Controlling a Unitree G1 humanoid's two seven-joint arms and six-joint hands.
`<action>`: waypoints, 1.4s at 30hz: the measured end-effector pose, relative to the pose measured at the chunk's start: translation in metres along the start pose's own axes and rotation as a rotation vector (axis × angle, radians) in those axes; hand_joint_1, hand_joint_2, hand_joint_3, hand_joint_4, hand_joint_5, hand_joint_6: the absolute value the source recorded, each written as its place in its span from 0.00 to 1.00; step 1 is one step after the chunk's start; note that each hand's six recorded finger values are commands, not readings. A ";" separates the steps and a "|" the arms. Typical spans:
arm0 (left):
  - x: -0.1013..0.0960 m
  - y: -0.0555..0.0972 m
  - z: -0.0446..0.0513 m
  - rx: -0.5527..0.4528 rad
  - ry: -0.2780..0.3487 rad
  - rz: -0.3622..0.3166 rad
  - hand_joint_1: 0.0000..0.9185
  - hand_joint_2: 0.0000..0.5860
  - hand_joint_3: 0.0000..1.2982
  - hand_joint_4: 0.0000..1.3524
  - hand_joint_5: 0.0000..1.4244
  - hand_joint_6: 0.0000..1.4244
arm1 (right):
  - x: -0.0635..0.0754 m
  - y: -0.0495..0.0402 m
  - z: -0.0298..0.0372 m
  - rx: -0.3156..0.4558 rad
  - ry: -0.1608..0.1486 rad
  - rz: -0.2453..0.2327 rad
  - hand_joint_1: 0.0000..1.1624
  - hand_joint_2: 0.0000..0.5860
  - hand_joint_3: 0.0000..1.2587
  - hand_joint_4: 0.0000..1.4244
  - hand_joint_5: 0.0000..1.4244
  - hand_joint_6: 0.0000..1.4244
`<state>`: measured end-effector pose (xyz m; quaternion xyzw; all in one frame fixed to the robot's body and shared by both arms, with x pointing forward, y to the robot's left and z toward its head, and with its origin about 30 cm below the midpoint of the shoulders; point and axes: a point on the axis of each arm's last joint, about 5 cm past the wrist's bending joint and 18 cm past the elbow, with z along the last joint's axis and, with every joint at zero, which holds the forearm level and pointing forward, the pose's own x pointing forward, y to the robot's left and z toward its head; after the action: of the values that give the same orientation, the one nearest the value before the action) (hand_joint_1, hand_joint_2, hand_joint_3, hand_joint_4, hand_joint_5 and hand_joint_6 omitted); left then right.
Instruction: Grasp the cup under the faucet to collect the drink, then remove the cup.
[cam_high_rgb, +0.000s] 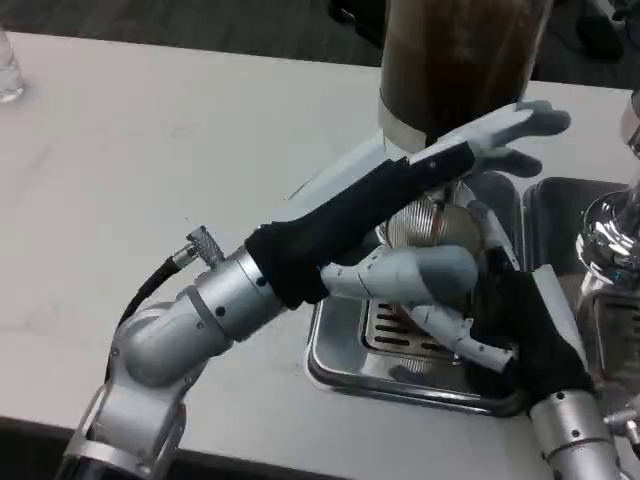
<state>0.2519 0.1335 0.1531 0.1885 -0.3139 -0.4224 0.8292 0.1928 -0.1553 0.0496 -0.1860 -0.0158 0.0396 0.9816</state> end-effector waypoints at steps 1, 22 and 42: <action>0.000 0.000 0.0000 0.000 0.000 0.000 0.00 0.08 0.09 0.01 0.13 0.07 | 0.000 0.0006 -0.0001 0.002 -0.003 0.002 0.61 0.32 0.00 0.00 0.00 0.00; -0.004 0.002 0.0027 0.002 0.015 0.040 0.00 0.10 0.10 0.01 0.13 0.07 | 0.007 0.0125 0.0025 0.037 -0.013 0.014 0.64 0.32 0.00 0.00 0.00 0.00; -0.067 -0.003 0.0209 0.328 0.060 0.444 0.00 0.22 0.07 0.00 0.06 0.01 | 0.009 0.0156 0.0044 0.038 -0.017 0.012 0.65 0.32 0.00 0.00 0.00 0.00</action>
<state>0.2060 0.1861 0.1424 0.2592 -0.3871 -0.1682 0.8687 0.2000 -0.1385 0.0481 -0.1671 -0.0225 0.0474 0.9846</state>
